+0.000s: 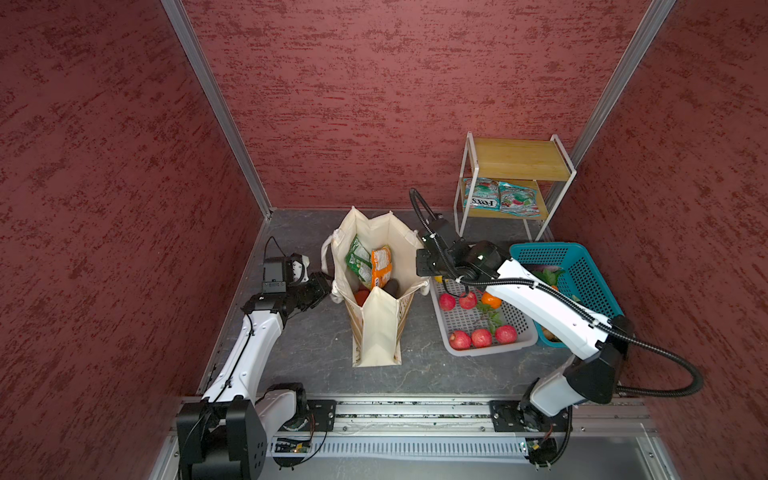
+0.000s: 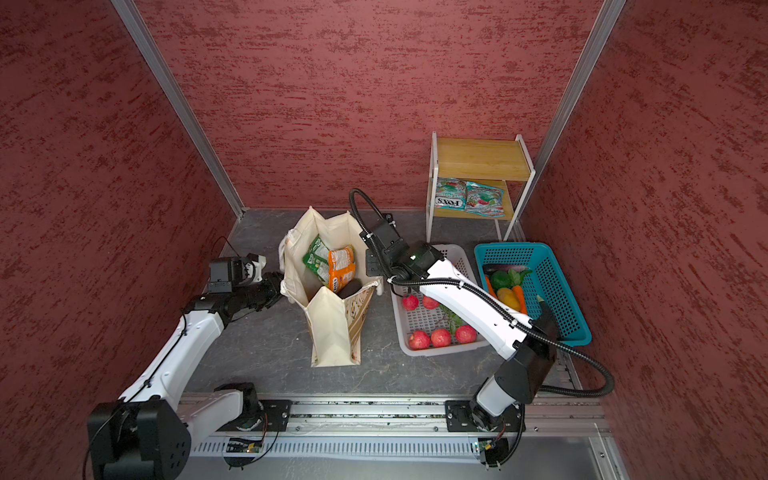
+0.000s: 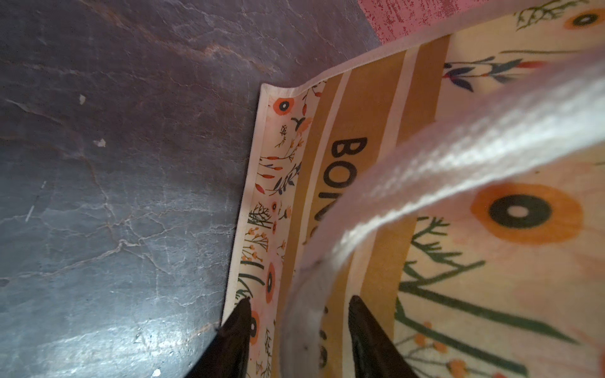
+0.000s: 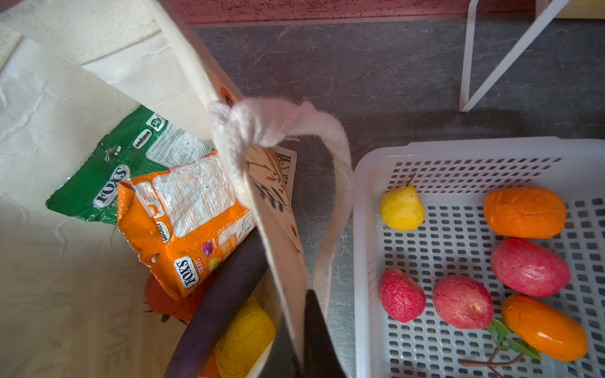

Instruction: Place the food into the grocery bag and tie it

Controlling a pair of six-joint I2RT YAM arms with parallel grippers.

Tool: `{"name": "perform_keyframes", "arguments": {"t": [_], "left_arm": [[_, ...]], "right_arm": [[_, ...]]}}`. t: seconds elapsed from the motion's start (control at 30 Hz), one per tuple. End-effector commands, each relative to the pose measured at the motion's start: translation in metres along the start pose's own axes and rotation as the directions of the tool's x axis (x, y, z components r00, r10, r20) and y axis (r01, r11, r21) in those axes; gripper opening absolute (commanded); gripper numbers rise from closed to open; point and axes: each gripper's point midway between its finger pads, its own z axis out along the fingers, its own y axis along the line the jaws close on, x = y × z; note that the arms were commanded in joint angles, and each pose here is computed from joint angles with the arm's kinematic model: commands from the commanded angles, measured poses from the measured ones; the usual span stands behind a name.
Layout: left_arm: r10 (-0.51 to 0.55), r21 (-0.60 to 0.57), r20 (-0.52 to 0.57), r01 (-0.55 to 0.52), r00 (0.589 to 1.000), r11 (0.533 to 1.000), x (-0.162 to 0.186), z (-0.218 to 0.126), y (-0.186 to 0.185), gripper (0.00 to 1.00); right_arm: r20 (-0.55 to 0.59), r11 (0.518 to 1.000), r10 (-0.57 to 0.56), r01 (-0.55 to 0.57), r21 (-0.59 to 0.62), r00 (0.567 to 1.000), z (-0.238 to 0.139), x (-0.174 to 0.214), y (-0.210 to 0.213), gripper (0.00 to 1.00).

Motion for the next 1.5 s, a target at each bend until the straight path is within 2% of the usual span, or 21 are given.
{"name": "perform_keyframes", "arguments": {"t": [0.0,0.17,0.3,0.5,0.6,0.67,0.73,0.77,0.9,1.03,1.1,1.27,1.47], "left_arm": [[0.024,-0.005,0.026,-0.024,0.999,1.0,-0.004,-0.003,-0.002,0.43],[0.027,-0.007,0.037,-0.027,0.999,1.0,-0.004,-0.007,-0.002,0.3],[0.028,-0.003,0.048,-0.028,0.998,1.0,-0.006,-0.011,-0.004,0.24],[0.02,0.01,0.07,-0.021,0.997,1.0,-0.01,-0.019,-0.004,0.1],[0.008,0.012,0.084,-0.009,0.996,1.0,-0.013,-0.026,-0.001,0.05],[0.001,0.005,0.101,-0.001,0.995,1.0,-0.016,-0.032,0.004,0.02],[-0.011,-0.002,0.121,0.011,0.993,1.0,-0.02,-0.038,0.009,0.0],[-0.017,-0.006,0.129,0.018,0.992,1.0,-0.022,-0.04,0.012,0.0],[-0.049,-0.007,0.153,0.051,0.987,0.999,-0.029,-0.048,0.023,0.0],[-0.066,-0.006,0.163,0.068,0.984,0.998,-0.033,-0.051,0.029,0.0],[-0.071,-0.005,0.163,0.073,0.984,0.997,-0.035,-0.051,0.03,0.0],[-0.077,-0.008,0.161,0.079,0.984,0.997,-0.036,-0.049,0.033,0.0],[-0.078,-0.01,0.158,0.08,0.984,0.997,-0.035,-0.048,0.034,0.0]], "right_arm": [[0.073,0.998,0.042,-0.038,-0.053,0.996,-0.018,-0.023,0.007,0.08],[0.075,0.998,0.042,-0.038,-0.055,0.996,-0.019,-0.024,0.007,0.08],[0.079,0.997,0.045,-0.04,-0.063,0.996,-0.021,-0.026,0.009,0.08],[0.092,0.994,0.063,-0.054,-0.096,0.994,-0.031,-0.032,0.014,0.1],[0.106,0.991,0.081,-0.068,-0.119,0.991,-0.042,-0.038,0.016,0.17],[0.118,0.989,0.091,-0.075,-0.131,0.989,-0.05,-0.043,0.018,0.29],[0.131,0.987,0.095,-0.076,-0.142,0.987,-0.06,-0.049,0.018,0.47],[0.143,0.987,0.097,-0.076,-0.143,0.985,-0.066,-0.052,0.017,0.51],[0.211,0.987,0.118,-0.091,-0.134,0.97,-0.095,-0.067,0.007,0.55],[0.308,0.979,0.192,-0.162,-0.123,0.932,-0.131,-0.077,-0.019,0.55],[0.316,0.969,0.244,-0.216,-0.121,0.917,-0.129,-0.072,-0.036,0.54],[0.207,0.909,0.407,-0.372,-0.186,0.89,-0.088,-0.039,-0.065,0.52],[0.005,0.81,0.521,-0.492,-0.318,0.854,-0.032,-0.002,-0.056,0.51]]}}
